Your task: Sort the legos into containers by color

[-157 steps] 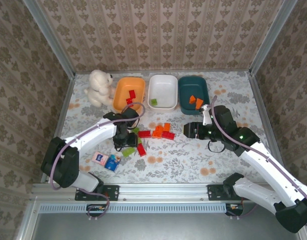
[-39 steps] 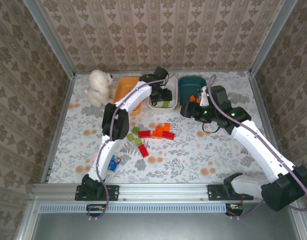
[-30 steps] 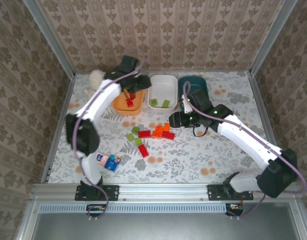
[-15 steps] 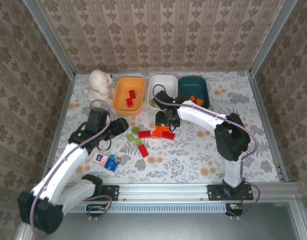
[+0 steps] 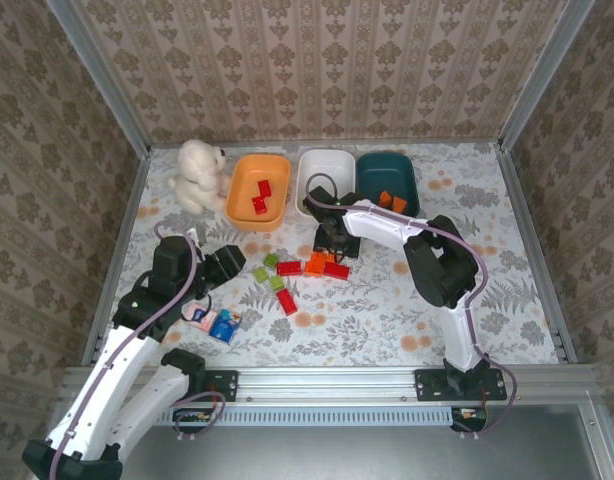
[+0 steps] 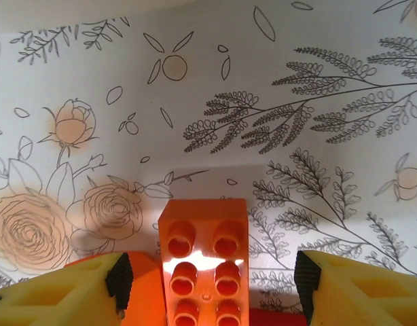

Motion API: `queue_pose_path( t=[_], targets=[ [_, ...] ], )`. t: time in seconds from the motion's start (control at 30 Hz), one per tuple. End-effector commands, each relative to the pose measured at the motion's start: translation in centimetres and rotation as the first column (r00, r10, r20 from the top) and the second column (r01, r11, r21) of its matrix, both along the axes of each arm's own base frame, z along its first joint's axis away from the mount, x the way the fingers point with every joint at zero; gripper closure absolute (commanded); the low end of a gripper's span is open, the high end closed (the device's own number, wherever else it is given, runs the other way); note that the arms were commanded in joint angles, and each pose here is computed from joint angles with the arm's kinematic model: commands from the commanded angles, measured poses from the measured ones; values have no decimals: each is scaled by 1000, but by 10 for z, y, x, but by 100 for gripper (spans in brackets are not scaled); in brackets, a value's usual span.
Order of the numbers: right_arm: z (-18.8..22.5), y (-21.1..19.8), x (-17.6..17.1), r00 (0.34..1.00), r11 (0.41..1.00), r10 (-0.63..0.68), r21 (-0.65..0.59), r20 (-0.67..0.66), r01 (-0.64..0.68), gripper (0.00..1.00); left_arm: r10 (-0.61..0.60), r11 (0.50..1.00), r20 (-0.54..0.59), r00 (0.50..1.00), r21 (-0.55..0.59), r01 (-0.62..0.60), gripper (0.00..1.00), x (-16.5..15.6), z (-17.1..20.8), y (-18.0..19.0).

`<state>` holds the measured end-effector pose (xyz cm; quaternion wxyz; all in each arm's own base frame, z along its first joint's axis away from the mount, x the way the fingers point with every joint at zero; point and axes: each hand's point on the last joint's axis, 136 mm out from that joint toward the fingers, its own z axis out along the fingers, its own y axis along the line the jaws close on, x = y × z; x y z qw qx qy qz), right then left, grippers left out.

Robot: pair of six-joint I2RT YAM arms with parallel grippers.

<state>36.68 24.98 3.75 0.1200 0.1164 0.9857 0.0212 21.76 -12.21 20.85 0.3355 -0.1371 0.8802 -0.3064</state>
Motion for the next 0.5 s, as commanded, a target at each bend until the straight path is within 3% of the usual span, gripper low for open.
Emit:
queue_pose_path(
  t=[0.0, 0.27, 0.47],
  targets=[
    [-4, 2, 8, 999, 999, -34, 6, 9, 34, 34, 6, 1000, -20, 1000, 1, -6, 38, -3, -3, 2],
    [-22, -7, 1, 998, 998, -60, 5, -28, 60, 49, -6, 1000, -19, 1000, -10, 6, 38, 3, -2, -4],
    [-8, -8, 4, 998, 998, -55, 21, 4, 55, 62, -12, 1000, -32, 999, -15, 12, 38, 4, -7, -6]
  ],
)
